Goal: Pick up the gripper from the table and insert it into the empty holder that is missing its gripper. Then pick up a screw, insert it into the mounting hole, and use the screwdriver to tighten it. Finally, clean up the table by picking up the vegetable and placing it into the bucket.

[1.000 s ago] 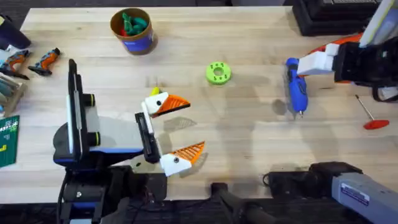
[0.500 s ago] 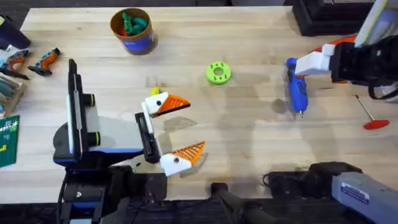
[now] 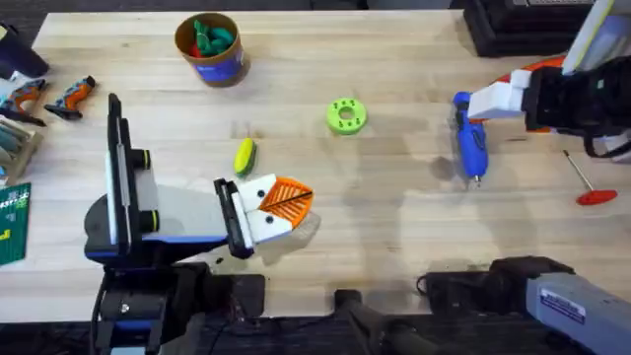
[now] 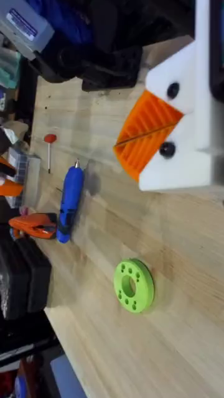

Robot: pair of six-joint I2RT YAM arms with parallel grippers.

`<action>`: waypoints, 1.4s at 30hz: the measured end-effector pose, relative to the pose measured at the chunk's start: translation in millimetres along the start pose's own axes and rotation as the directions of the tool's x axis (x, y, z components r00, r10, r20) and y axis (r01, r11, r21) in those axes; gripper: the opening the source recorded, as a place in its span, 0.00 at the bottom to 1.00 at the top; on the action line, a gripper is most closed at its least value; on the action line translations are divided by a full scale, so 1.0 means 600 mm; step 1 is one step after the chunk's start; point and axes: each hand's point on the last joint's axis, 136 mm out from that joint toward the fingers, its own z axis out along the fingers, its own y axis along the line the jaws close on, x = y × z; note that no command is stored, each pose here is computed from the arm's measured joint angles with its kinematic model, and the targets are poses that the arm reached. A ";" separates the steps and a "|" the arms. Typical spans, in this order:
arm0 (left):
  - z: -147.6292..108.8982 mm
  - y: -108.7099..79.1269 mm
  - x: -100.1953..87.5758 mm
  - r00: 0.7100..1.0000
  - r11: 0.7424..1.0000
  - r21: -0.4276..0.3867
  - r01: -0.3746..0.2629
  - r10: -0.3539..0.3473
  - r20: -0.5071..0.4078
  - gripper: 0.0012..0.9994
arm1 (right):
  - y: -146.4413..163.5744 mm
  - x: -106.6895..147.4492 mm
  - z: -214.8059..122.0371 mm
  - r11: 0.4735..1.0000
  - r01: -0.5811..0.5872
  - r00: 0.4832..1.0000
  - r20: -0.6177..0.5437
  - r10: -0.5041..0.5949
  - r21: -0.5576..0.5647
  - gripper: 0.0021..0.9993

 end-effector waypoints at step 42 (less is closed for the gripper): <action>0.000 0.000 0.000 1.000 1.000 0.000 0.000 0.000 0.000 0.00 | -0.047 -0.066 0.233 0.989 0.143 0.970 -0.205 -0.133 0.035 0.99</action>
